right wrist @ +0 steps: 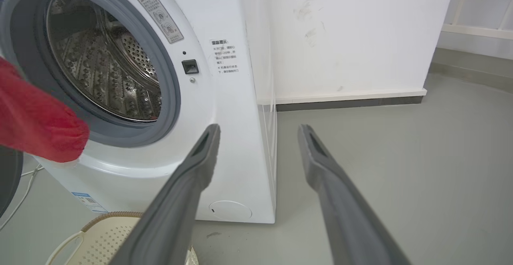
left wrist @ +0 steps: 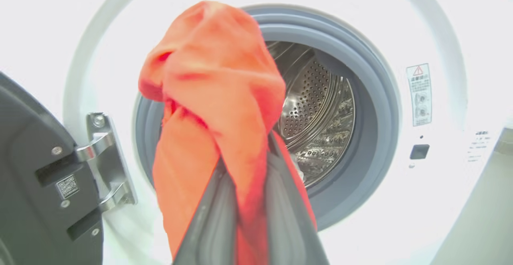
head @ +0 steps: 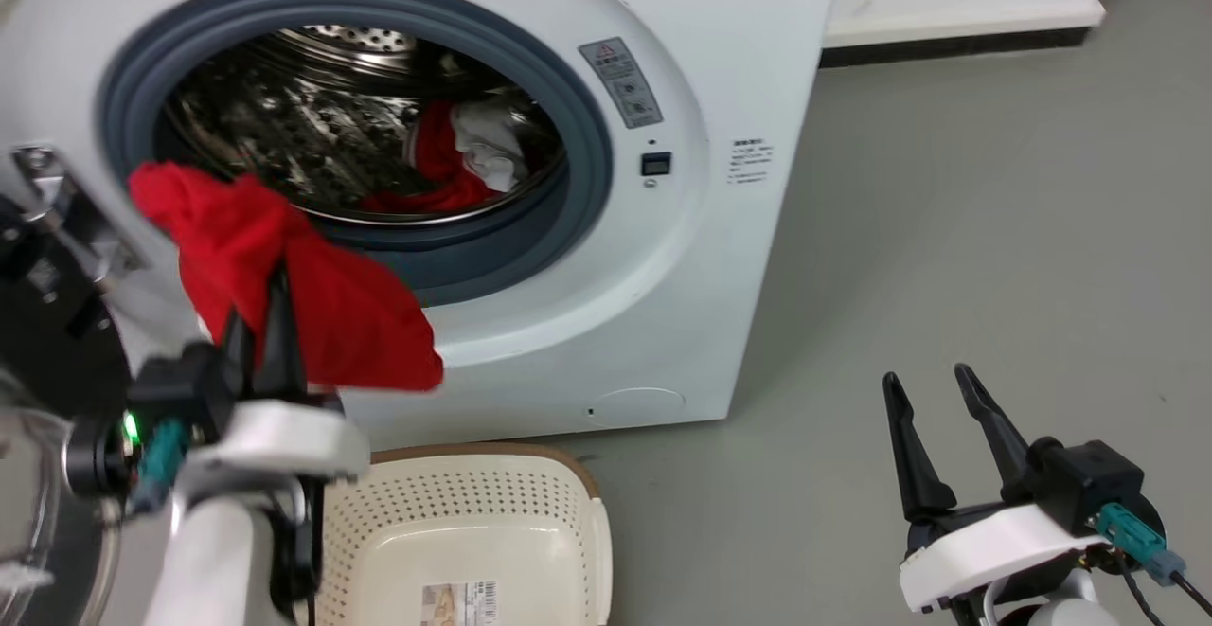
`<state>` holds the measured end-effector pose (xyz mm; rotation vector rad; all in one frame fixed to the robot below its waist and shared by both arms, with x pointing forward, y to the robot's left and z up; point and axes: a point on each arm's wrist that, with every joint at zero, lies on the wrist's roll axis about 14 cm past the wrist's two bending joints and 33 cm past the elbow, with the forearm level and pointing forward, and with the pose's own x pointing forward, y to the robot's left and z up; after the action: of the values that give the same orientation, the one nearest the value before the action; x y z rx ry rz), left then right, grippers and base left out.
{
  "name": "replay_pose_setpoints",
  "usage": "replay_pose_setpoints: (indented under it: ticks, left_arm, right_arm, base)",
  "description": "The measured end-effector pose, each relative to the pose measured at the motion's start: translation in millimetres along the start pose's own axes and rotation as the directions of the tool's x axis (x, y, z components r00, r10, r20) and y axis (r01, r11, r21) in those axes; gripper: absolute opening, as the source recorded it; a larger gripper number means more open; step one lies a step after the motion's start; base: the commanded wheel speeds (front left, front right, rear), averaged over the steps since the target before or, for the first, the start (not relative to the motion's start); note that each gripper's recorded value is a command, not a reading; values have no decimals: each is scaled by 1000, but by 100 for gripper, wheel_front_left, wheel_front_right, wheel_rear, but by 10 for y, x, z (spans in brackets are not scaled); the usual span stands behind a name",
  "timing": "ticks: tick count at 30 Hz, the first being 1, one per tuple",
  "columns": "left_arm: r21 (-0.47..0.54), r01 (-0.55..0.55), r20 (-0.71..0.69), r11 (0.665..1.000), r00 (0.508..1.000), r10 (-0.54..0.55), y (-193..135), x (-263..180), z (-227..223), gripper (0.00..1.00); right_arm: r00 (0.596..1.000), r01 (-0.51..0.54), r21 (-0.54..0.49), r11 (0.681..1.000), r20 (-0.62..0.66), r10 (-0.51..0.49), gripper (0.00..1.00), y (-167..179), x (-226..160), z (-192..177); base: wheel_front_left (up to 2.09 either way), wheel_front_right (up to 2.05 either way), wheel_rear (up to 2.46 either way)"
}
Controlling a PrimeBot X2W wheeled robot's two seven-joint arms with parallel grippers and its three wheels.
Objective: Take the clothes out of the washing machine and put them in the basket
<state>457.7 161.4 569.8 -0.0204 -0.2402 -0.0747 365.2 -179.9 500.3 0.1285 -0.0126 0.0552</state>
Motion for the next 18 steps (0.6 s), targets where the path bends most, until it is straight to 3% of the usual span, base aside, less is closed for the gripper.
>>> replay_pose_setpoints:
  ticks: [4, 8, 13, 18]
  left_arm:
    - [-10, -57, -67, 998, 996, 57, 72, -437, -121, 0]
    - [-35, -110, -216, 993, 971, 100, 82, -841, -512, 0]
    - [-70, -160, -417, 985, 902, 117, 102, -1164, -1168, 0]
    - [-70, -174, -590, 982, 801, 99, 63, -1325, -1837, 0]
  right_arm:
    - [1000, -27, -3, 1000, 6, 27, 100, 81, 55, 34]
    - [999, -52, -6, 999, -7, 52, 100, 157, 132, 2]
    - [996, -86, -13, 996, -36, 86, 100, 252, 294, -91]
    - [991, -108, -9, 994, -80, 107, 100, 307, 484, -271]
  base:
    - [0, 0, 0]
    - [0, 0, 0]
    - [0, 0, 0]
    - [0, 0, 0]
